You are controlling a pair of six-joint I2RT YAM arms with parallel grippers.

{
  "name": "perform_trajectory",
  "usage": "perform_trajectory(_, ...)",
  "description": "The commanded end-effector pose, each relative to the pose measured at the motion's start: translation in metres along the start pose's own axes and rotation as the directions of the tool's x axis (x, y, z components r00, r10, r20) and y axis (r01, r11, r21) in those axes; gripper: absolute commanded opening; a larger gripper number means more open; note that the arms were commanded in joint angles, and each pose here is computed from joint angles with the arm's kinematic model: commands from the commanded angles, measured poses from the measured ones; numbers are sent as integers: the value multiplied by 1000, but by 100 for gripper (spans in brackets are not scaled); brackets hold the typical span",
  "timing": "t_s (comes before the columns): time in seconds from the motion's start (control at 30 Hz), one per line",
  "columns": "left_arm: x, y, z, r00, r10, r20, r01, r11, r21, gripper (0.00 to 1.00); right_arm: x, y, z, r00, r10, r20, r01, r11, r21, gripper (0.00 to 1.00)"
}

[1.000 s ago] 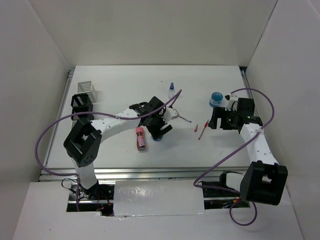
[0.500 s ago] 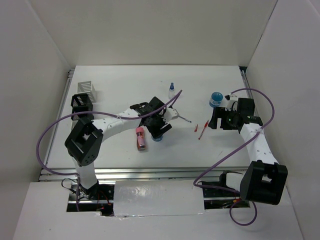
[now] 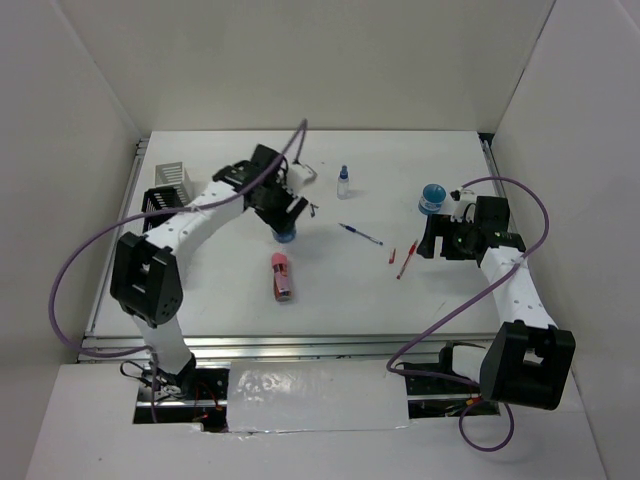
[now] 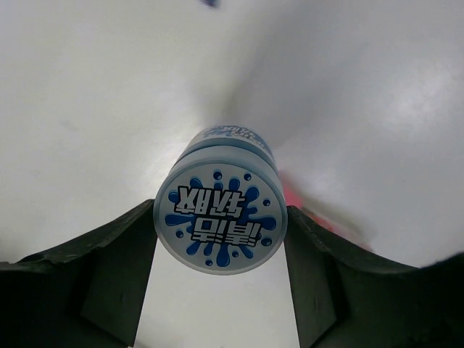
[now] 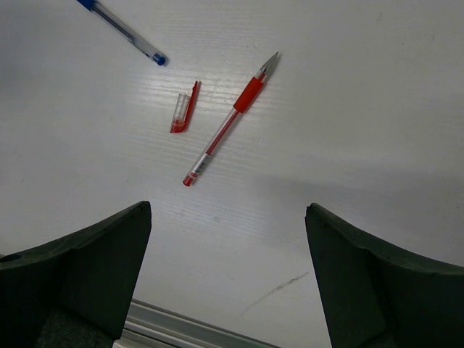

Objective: Sort the stationery into containers
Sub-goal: Pick up the stationery from the center of the board, then place the stationery in the storage box.

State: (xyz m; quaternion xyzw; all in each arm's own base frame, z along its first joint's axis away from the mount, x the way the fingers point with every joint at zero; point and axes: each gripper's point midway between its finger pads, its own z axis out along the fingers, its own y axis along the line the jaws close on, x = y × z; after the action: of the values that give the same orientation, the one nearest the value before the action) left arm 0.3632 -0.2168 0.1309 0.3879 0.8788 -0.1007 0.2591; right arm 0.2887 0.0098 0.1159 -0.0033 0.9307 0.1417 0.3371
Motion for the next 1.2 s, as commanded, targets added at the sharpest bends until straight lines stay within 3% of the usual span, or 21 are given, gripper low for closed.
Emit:
perform_trajectory(0.0,-26,43,-75,989,-50,139,60,996,-68,8,-6,-3,1,1000,-16,26,16,1000,2,93)
perform_trajectory(0.2,-20,142,-146,946,-173,275,243,938,-248,1,-5,-3,1,1000,-14,26,14,1000,5,92)
perform_trajectory(0.3,4,210,-191,903,-251,348,372,863,-343,0,-6,-3,1,1000,-14,26,14,1000,5,92)
perform_trajectory(0.5,45,279,-215,851,-340,400,495,774,-394,0,-5,-3,2,1000,-15,24,15,1000,1,92)
perform_trajectory(0.67,65,315,-208,838,-377,394,528,741,-413,0,-5,-4,2,1000,-13,24,13,1000,3,92)
perform_trajectory(1.17,62,350,-168,849,-363,383,512,741,-435,0,-5,-6,4,1000,-5,16,5,1000,5,91)
